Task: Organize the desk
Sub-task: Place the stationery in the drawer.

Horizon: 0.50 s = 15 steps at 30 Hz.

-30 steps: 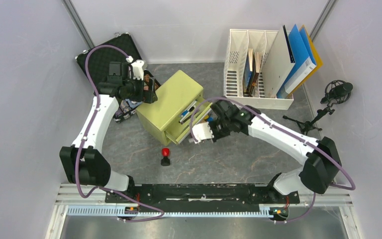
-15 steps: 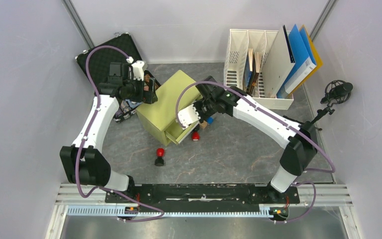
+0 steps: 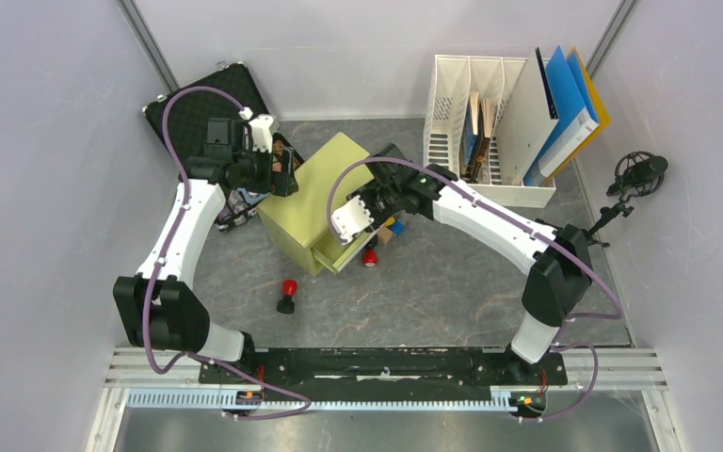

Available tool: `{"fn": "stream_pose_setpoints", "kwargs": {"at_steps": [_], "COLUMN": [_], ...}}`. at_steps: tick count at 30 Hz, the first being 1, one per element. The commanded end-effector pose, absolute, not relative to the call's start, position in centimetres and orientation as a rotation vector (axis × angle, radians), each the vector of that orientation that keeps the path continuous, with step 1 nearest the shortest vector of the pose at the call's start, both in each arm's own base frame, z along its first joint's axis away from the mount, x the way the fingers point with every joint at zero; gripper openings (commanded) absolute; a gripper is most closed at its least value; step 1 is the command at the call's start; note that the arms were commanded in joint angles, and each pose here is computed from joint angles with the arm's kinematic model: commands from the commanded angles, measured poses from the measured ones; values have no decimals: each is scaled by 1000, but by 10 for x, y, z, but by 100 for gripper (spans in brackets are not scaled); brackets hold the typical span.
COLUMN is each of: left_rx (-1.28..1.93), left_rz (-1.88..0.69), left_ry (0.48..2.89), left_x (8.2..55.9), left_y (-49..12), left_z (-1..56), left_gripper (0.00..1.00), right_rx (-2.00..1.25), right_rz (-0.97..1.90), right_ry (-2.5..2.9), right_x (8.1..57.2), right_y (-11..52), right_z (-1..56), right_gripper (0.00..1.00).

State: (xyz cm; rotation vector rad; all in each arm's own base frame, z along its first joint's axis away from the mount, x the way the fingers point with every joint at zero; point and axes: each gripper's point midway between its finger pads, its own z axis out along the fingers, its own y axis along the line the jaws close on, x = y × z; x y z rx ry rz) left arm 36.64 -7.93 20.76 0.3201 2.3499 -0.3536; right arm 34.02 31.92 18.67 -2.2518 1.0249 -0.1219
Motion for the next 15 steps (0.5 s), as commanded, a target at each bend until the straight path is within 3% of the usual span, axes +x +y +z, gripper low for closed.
{"fn": "stream_pose_setpoints", "kwargs": {"at_steps": [1, 12, 15], "left_rx": [340, 340, 337], "left_rz": [-363, -357, -356], "left_ry": [2298, 2301, 2304], "left_x": [371, 371, 372], "left_y": [-81, -80, -80], "left_z": [218, 217, 216], "left_gripper": [100, 100, 100], "right_rx": [-2090, -1767, -1610], "right_rz": [-204, -164, -153], "right_ry": [1043, 1285, 1372], "right_x": [355, 357, 367], "right_y": [325, 296, 278], "right_z": [228, 273, 289], "right_gripper": [50, 54, 68]}}
